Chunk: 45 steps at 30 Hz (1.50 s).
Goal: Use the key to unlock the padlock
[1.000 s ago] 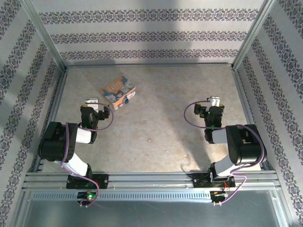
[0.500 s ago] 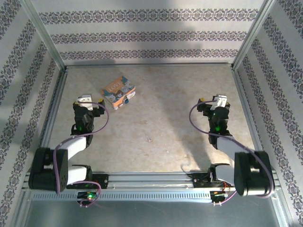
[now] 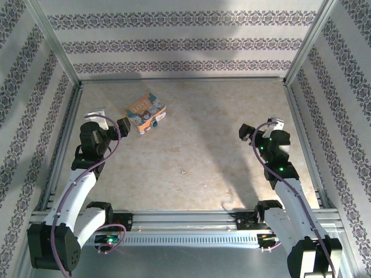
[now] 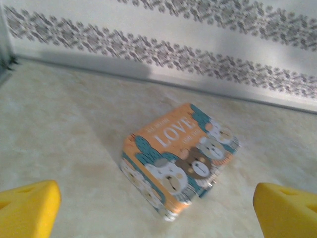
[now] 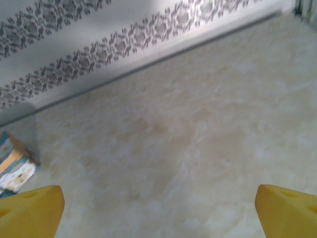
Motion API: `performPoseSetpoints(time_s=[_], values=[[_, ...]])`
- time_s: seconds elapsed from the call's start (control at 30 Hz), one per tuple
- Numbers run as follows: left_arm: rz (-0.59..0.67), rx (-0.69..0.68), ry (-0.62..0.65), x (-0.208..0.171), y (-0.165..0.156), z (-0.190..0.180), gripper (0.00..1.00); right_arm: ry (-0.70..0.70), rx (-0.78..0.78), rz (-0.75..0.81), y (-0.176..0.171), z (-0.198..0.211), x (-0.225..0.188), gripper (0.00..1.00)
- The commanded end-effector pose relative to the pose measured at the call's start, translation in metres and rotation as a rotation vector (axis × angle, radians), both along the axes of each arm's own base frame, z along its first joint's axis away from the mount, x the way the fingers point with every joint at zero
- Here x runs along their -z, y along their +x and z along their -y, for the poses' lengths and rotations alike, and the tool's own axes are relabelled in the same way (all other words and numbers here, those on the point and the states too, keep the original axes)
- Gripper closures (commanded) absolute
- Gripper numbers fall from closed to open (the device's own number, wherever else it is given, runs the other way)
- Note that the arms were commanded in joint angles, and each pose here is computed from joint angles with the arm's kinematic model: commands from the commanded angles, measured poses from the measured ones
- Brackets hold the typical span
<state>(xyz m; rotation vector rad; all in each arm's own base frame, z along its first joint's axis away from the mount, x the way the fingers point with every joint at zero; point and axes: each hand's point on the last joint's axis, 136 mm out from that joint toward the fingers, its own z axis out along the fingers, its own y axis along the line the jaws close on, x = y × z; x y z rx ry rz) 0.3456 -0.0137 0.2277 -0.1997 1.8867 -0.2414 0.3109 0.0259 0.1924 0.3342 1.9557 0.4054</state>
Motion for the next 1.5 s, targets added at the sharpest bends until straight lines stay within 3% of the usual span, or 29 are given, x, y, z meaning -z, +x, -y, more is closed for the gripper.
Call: performPoseSetpoints(time_s=[0.0, 0.13, 0.6, 0.97, 1.47], values=[[-0.107, 0.089, -0.115, 0.007, -0.006, 0.021, 0.01, 0.144, -0.103, -0.192, -0.023, -0.029, 0.026, 0.02], [-0.146, 0.128, -0.162, 0.004, 0.006, 0.032, 0.01, 0.175, -0.196, -0.275, -0.035, -0.053, 0.038, 0.02], [-0.300, 0.265, -0.139, 0.028, 0.087, 0.086, 0.01, -0.066, -0.320, -0.416, -0.055, -0.101, 0.078, 0.02], [-0.372, 0.299, -0.055, 0.067, 0.159, 0.117, 0.01, -0.176, -0.325, -0.402, -0.050, -0.107, 0.075, 0.02], [-0.473, 0.357, -0.012, 0.104, 0.195, 0.149, 0.01, -0.222, -0.292, -0.393, -0.057, -0.095, 0.075, 0.02]])
